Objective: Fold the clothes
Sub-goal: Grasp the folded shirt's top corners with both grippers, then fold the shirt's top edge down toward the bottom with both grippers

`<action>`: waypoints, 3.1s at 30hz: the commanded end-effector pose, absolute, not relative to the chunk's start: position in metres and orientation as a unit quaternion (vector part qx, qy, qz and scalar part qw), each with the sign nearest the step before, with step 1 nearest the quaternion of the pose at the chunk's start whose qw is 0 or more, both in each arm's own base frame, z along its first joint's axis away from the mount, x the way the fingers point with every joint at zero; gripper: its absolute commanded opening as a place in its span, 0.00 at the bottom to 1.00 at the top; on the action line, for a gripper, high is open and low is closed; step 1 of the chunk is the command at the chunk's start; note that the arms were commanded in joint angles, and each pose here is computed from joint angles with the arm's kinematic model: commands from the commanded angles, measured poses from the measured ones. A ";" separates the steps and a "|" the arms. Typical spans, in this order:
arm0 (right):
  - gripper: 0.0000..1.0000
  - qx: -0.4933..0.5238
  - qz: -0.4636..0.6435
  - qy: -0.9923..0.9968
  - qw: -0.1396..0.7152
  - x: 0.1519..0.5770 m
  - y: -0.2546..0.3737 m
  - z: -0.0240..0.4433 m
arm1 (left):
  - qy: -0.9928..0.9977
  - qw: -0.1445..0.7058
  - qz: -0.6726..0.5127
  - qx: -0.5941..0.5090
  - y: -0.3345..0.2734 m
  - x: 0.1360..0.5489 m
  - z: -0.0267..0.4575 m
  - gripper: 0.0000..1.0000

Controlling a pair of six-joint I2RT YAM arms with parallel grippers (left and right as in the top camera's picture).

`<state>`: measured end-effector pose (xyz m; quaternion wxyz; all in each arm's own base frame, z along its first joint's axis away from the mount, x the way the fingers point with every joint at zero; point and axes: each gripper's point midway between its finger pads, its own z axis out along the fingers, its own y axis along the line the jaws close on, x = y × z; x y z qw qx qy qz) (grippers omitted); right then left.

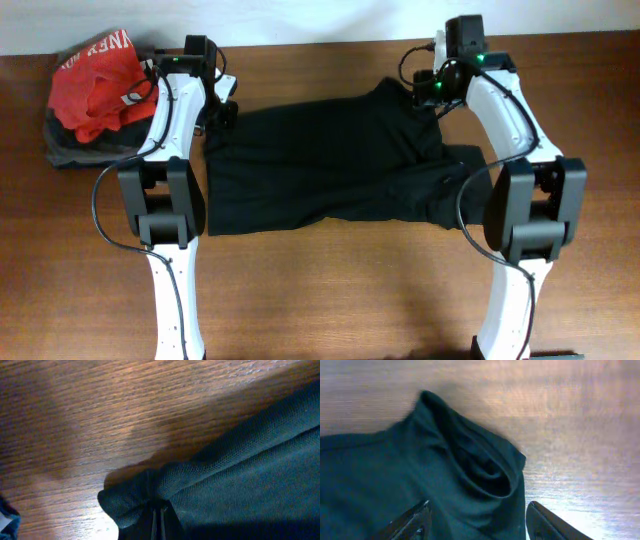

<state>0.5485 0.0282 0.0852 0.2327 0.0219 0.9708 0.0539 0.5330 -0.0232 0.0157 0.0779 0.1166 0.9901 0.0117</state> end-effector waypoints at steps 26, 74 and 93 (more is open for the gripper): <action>0.34 0.099 0.048 0.964 0.242 0.572 0.013 0.032 | 0.990 0.103 0.017 0.093 -0.021 0.548 0.015 0.01; 0.04 0.075 0.120 0.983 0.116 0.491 -0.019 0.150 | 0.987 0.125 0.033 0.090 -0.012 0.546 0.093 0.01; 0.04 0.058 0.099 0.993 -0.025 0.420 -0.045 0.133 | 0.993 0.022 0.065 0.092 0.003 0.500 0.081 0.01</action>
